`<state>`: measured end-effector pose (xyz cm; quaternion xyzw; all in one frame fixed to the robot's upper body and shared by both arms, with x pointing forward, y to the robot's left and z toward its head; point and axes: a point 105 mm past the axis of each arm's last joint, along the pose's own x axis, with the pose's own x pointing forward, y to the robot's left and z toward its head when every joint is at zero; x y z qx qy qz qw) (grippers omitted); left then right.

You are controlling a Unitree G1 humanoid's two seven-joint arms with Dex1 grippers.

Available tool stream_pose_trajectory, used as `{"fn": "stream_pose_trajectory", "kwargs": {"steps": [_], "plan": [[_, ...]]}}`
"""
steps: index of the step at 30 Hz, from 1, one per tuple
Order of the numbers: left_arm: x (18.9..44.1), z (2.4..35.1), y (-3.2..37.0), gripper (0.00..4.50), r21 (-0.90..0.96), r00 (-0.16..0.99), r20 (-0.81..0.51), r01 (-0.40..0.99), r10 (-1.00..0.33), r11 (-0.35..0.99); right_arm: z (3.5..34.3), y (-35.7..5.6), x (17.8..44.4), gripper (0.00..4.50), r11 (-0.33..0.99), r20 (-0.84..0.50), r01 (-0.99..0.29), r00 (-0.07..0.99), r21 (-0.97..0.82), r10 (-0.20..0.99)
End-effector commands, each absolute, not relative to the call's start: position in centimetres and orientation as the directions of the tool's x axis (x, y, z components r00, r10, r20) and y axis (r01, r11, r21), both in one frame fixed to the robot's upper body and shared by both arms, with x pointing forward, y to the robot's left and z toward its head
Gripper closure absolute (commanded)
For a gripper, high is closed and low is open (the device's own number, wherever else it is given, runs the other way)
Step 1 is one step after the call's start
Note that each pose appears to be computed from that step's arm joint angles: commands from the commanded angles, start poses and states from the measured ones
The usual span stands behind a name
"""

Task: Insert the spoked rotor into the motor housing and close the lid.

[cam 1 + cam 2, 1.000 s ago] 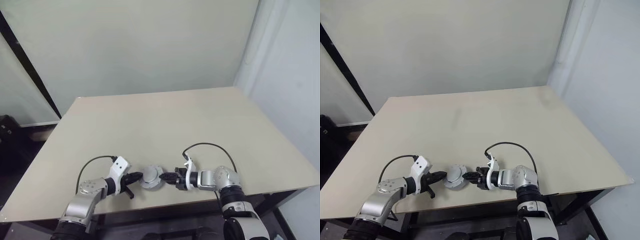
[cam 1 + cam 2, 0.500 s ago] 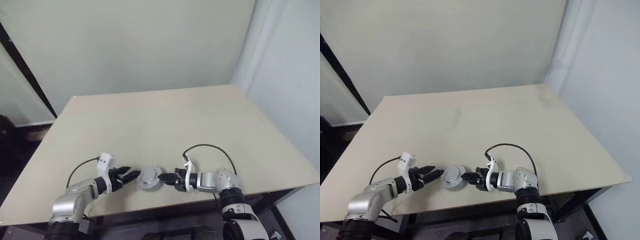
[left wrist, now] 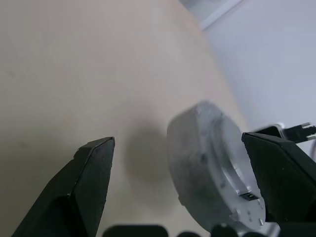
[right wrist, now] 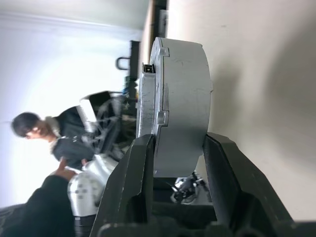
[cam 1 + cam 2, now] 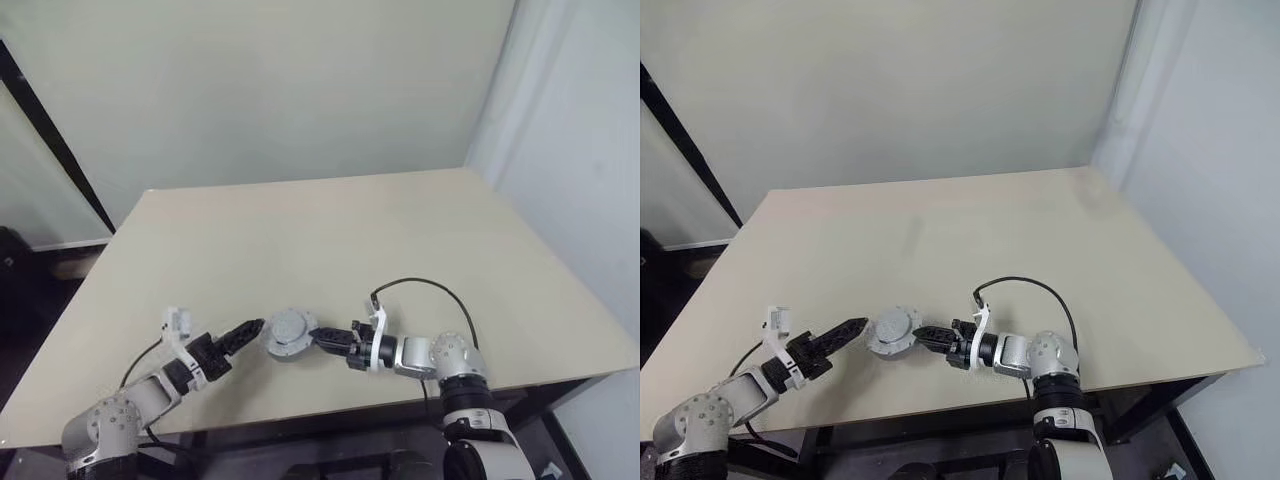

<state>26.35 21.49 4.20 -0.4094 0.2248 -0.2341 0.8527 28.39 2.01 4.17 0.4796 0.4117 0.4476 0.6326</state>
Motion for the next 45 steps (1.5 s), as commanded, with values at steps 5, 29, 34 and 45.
{"fn": "stream_pose_trajectory", "kwargs": {"steps": [5,29,34,45], "plan": [[26.4,5.1,18.8,0.0,-0.873,0.753,-0.097,0.25,-0.65,0.419,8.3,3.5,28.2,3.25,0.009,0.049,-0.282,0.196,0.959,0.979],[26.2,4.2,17.2,1.97,-0.928,0.732,-0.049,0.218,-0.679,0.302,6.9,2.7,29.7,3.26,0.127,-0.044,-0.252,0.312,0.959,0.949],[27.1,4.3,17.6,2.56,-0.907,0.774,-0.046,0.233,-0.632,0.351,6.2,1.6,32.0,2.53,0.293,-0.11,-0.329,0.477,0.898,0.872],[30.8,5.6,21.0,2.54,-0.658,0.916,-0.049,0.27,-0.398,0.703,7.7,-0.8,34.0,2.53,0.624,-0.029,-0.688,0.663,0.371,0.748]]}}
